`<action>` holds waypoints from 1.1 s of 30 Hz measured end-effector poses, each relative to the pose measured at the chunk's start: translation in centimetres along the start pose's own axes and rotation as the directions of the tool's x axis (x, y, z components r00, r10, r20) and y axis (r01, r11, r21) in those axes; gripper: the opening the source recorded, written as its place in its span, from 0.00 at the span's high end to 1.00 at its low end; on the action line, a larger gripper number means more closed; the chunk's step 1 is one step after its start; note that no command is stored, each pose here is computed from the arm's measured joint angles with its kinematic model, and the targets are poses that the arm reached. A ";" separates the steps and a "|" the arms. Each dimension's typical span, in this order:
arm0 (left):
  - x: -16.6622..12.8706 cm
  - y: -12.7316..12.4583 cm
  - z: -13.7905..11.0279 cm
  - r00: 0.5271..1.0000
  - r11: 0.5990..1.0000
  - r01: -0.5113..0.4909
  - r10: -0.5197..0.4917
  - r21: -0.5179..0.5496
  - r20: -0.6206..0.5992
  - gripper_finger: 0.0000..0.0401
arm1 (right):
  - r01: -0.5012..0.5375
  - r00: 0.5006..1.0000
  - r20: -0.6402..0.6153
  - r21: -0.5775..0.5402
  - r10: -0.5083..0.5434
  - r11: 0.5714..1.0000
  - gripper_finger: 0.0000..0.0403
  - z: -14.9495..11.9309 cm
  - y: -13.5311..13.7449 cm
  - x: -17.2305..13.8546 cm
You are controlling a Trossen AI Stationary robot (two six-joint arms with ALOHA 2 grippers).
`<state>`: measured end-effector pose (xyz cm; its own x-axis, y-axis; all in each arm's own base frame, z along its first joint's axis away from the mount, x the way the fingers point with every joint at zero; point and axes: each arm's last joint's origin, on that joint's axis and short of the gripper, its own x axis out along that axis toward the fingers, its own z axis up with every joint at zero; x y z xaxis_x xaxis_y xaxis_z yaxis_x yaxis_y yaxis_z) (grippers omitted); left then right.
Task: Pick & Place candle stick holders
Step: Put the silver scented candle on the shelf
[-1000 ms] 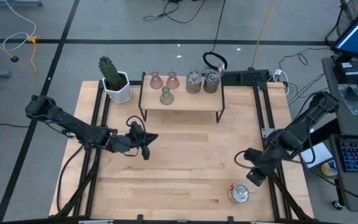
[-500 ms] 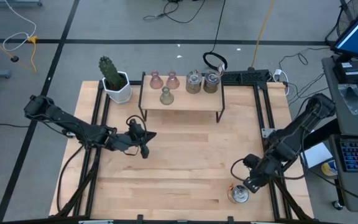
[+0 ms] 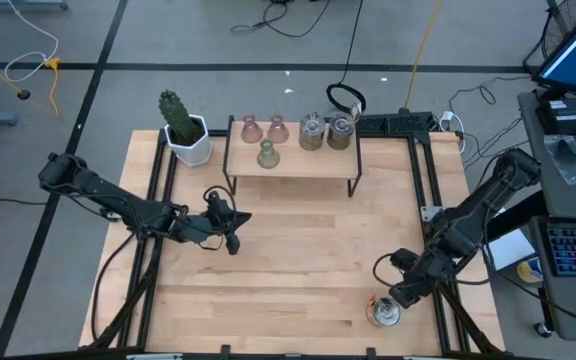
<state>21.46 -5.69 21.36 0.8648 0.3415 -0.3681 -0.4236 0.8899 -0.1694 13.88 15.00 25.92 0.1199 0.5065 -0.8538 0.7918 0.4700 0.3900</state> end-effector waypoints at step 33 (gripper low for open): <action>0.1 0.2 0.1 1.000 1.000 -0.011 0.011 -0.011 0.003 0.91 | -0.055 0.998 0.001 0.125 0.055 0.991 0.51 2.7 -3.6 6.1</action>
<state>21.53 -5.43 21.37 0.8609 0.3522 -0.3671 -0.4360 0.8827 -0.1755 13.34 14.45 18.39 0.1640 0.5308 -0.8315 0.8528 0.3474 0.3900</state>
